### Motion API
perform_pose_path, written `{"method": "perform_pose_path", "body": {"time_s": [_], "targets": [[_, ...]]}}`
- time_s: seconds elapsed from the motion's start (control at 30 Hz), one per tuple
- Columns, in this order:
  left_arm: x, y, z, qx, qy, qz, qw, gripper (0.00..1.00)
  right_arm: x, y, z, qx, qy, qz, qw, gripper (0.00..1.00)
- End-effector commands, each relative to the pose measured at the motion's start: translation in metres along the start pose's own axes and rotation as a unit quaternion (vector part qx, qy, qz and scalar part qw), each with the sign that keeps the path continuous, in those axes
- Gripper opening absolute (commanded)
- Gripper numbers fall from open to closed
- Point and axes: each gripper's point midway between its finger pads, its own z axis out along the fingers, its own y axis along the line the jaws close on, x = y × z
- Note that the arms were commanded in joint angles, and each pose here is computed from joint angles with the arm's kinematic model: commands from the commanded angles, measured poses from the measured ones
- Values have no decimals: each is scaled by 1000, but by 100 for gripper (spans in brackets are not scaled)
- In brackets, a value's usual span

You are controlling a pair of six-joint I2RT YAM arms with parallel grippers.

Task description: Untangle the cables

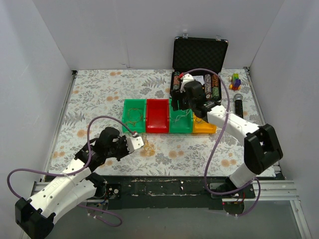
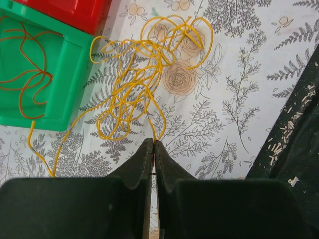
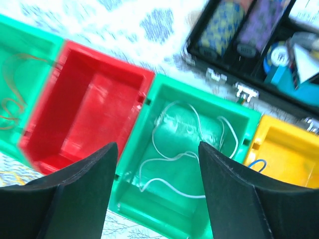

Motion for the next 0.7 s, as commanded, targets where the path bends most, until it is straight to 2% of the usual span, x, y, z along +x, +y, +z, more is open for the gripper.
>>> {"method": "perform_pose_path", "body": {"time_s": [0.0, 0.13, 0.43, 0.57, 0.67], "targets": [[-36, 12, -10, -8, -49, -2, 999, 0, -82, 19, -47, -37, -101, -3, 994, 73], [-40, 12, -12, -7, -53, -4, 999, 0, -87, 16, -56, -25, -105, -10, 994, 69], [-37, 13, -11, -15, -55, -11, 998, 0, -36, 2, -68, 0, -76, 14, 997, 48], [-59, 13, -16, 0, -85, -17, 996, 2, -20, 5, -67, -1, -65, 18, 998, 42], [-84, 13, -26, 19, -117, -14, 993, 4, -23, 16, -71, -15, -76, 14, 997, 41]]}}
